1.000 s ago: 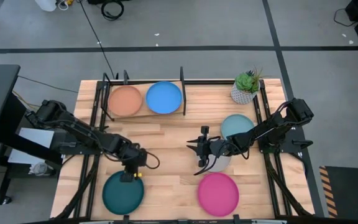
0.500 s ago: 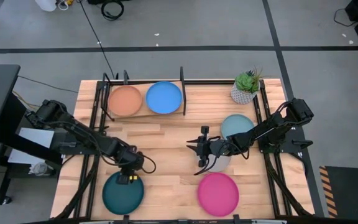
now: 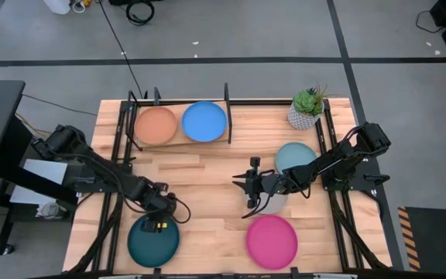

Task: Place and stack plates onto a shelf
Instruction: Stack the dark green plate on the blue plate

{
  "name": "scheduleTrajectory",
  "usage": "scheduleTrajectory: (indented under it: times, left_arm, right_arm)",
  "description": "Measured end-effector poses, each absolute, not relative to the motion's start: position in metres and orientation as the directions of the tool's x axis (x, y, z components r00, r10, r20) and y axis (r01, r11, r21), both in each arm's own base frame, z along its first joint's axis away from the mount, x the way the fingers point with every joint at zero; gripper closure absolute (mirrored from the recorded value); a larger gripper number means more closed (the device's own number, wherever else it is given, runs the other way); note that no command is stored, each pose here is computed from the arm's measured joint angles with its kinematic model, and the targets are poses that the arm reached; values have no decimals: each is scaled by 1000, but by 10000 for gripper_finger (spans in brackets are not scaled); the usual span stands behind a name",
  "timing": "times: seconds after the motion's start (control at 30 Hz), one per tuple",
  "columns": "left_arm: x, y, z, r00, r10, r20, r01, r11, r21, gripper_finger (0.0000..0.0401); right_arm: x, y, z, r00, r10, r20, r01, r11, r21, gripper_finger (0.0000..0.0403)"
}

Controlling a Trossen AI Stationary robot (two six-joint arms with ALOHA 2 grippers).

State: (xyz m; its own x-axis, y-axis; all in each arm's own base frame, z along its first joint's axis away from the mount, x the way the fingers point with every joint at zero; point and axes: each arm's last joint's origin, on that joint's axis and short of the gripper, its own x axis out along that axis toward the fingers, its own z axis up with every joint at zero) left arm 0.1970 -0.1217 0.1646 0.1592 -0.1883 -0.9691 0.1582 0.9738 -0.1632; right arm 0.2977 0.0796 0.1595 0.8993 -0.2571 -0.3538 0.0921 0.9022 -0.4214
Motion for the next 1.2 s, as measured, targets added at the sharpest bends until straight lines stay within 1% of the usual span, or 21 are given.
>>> scheduleTrajectory:
  times: [0.23,0.33,0.47,0.63,0.7,0.8,0.9,1.0,1.1,1.2]
  left_arm:
    - [197,-127,152,108,-162,-981,168,975,-142,269]
    - [198,-127,151,99,-161,-982,167,976,-143,278]
    - [197,-127,151,90,-173,-981,169,973,-156,312]
    - [197,-128,152,78,-201,-976,172,967,-186,383]
    - [199,-126,155,69,-196,-978,164,969,-183,387]
    - [203,-118,164,62,-152,-986,129,981,-143,387]
    - [213,-101,178,83,-113,-990,50,993,-109,388]
    - [226,-76,190,125,-104,-987,-82,990,-115,388]
    - [239,-45,200,161,-96,-982,-242,961,-133,388]
    - [245,-12,208,173,-123,-977,-335,926,-176,388]
  right_arm:
    - [298,80,160,899,-257,-354,92,902,-421,314]
    - [298,80,160,899,-257,-354,92,902,-422,314]
    - [298,80,160,899,-257,-353,92,902,-422,314]
    - [298,80,160,900,-257,-353,92,902,-421,314]
    - [298,80,160,900,-257,-352,92,902,-423,314]
    - [298,79,160,901,-257,-350,94,902,-422,314]
    - [298,79,160,902,-258,-346,97,903,-420,314]
    - [299,78,161,907,-239,-346,84,909,-408,314]
    - [299,79,161,911,-223,-347,71,914,-400,314]
    - [299,79,161,911,-220,-348,71,916,-394,314]
